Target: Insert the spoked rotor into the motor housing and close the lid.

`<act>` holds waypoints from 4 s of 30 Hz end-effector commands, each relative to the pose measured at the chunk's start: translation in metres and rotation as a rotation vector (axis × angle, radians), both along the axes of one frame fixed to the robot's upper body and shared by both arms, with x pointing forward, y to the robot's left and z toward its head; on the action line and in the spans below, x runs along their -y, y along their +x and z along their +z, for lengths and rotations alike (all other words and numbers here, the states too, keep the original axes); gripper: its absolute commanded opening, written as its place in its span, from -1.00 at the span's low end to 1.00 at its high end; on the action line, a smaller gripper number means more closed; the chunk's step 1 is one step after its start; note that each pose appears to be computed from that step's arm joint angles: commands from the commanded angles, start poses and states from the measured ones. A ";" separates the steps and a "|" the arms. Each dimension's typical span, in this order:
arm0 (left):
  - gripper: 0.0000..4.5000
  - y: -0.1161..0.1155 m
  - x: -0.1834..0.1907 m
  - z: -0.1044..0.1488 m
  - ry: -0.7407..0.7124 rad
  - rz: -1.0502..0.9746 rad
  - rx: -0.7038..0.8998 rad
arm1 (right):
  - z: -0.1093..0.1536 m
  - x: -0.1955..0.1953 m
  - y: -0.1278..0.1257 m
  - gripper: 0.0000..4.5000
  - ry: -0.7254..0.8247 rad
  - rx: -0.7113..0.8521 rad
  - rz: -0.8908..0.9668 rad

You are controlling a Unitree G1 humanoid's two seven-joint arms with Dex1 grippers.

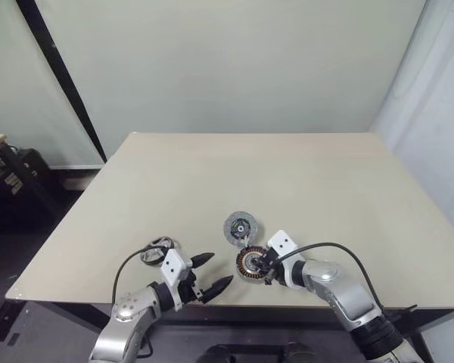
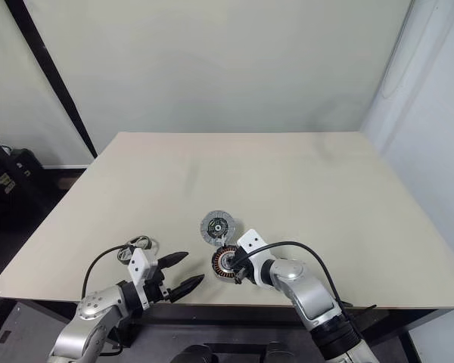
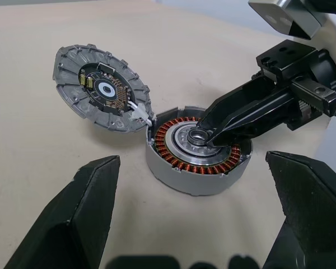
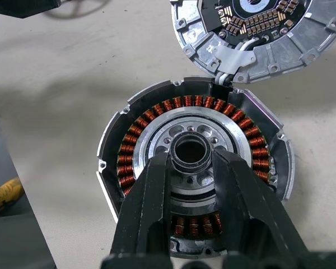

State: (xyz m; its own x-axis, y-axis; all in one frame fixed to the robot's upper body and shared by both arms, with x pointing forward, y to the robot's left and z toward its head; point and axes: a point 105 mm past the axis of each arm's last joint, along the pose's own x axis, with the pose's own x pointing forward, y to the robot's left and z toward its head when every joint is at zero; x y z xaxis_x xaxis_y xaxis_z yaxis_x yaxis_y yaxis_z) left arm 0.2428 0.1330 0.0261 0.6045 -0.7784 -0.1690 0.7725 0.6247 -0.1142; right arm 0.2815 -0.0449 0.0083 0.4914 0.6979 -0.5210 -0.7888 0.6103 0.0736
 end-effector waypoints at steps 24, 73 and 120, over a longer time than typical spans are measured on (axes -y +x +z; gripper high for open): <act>1.00 0.006 0.003 0.007 -0.007 -0.010 0.046 | 0.028 -0.006 0.009 -0.83 -0.015 0.120 0.010; 1.00 0.002 0.001 0.009 -0.004 0.018 0.049 | 0.005 -0.019 0.000 -0.98 -0.089 0.070 0.082; 1.00 -0.003 -0.111 -0.006 -0.627 0.966 -0.400 | 0.062 0.013 -0.006 0.99 0.072 0.314 0.152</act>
State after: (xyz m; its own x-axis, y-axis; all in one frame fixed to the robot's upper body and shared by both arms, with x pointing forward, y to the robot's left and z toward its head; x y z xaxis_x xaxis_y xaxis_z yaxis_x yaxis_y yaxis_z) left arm 0.2346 0.2402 0.0122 0.9643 -0.0721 -0.2549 -0.1387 0.6822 -0.7179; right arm 0.2713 -0.0596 0.0502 0.4812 0.7931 -0.3735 -0.8703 0.4833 -0.0950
